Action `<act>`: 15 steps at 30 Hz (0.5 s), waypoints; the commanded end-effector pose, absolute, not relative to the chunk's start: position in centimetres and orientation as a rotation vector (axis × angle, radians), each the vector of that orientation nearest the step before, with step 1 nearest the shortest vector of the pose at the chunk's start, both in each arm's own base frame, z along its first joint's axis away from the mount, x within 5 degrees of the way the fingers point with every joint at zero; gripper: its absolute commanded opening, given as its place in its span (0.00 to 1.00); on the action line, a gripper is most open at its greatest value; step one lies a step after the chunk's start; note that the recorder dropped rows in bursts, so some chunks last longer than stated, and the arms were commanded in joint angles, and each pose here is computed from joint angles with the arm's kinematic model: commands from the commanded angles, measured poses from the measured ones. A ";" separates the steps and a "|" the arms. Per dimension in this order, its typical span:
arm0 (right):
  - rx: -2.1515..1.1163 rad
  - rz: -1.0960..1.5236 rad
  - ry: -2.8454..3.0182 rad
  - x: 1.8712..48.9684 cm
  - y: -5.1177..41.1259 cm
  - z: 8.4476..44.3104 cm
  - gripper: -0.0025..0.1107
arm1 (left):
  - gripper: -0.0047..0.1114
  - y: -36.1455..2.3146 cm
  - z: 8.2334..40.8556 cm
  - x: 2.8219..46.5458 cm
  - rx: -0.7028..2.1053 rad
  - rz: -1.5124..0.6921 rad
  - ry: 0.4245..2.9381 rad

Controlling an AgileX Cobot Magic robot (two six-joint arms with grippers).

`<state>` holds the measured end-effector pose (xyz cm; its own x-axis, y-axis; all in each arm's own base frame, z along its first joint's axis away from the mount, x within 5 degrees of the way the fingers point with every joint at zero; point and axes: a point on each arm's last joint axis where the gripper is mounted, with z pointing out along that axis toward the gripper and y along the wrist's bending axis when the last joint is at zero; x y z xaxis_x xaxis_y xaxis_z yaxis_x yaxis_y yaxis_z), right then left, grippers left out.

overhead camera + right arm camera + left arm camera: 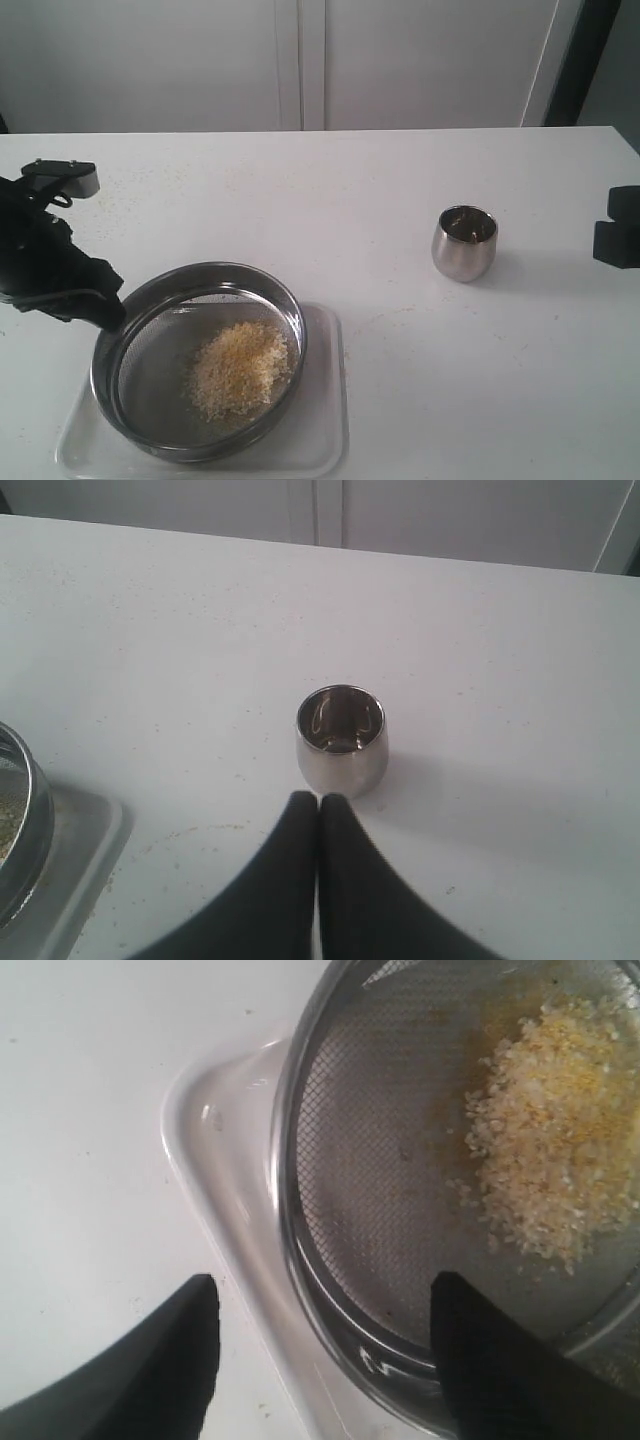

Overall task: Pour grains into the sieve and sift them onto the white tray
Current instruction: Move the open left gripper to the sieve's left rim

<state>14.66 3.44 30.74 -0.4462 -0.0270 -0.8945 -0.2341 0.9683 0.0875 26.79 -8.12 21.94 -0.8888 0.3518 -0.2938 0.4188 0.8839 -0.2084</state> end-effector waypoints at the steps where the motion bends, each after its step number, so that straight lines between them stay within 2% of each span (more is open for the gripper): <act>1: -0.179 0.239 2.021 14.6 3.4 30.6 0.02 | 0.59 -8.5 21.0 27.3 0.549 -0.368 2.831; 15: -0.179 0.239 2.021 14.6 3.4 30.6 0.02 | 0.58 -9.0 18.2 28.8 0.505 -0.362 2.855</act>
<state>14.65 3.45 30.72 -0.4477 -0.0275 -0.8938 -0.2344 0.9682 0.0877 28.75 -8.68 18.26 -0.9120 0.3165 -0.2609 0.3695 0.9101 -0.1875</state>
